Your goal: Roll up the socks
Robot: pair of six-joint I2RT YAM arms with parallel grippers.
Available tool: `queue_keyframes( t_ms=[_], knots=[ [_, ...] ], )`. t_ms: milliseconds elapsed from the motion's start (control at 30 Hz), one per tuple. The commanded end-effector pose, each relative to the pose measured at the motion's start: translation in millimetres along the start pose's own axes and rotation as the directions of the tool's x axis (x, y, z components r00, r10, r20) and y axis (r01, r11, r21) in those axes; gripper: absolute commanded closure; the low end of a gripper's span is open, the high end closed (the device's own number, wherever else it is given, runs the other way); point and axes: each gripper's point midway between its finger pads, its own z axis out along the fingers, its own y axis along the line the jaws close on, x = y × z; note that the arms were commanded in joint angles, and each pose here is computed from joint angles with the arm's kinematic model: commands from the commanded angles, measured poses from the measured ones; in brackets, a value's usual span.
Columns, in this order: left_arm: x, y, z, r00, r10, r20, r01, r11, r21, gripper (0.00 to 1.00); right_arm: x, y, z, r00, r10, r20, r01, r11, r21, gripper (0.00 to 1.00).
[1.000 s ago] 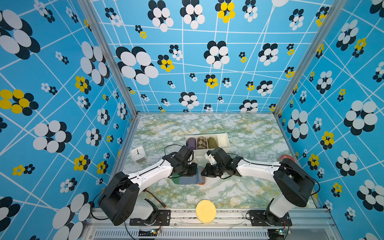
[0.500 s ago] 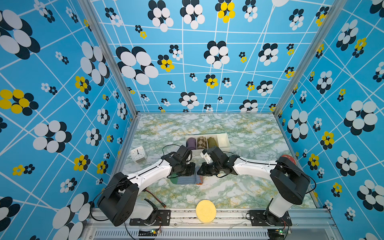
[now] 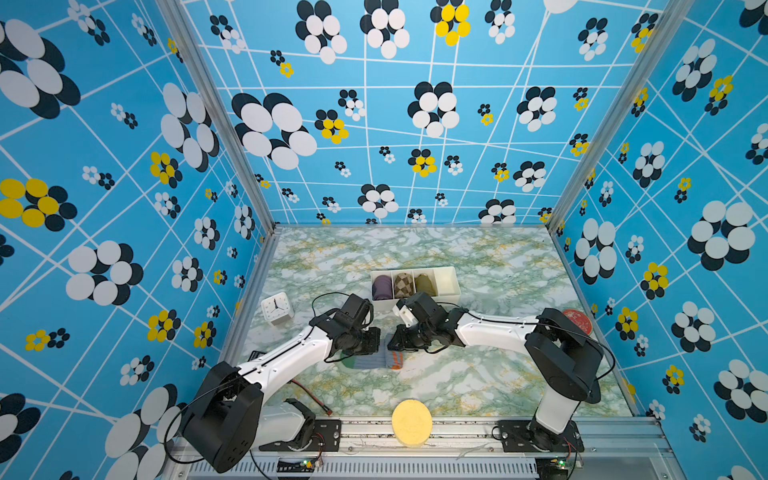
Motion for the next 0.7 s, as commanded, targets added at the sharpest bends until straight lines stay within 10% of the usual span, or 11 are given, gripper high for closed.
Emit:
queue_keyframes(
  t_ms=[0, 667],
  knots=[
    [5, 0, -4, 1.000, 0.017, -0.007, -0.017, 1.000, 0.019, 1.00, 4, 3, 6, 0.999, -0.015, -0.034, 0.015, 1.000, 0.001, 0.85],
    [23, -41, 18, 0.994, 0.100, -0.040, -0.092, 0.981, 0.170, 1.00, 12, -17, 26, 0.996, 0.056, -0.072, -0.055, 0.998, 0.027, 0.86]
  ],
)
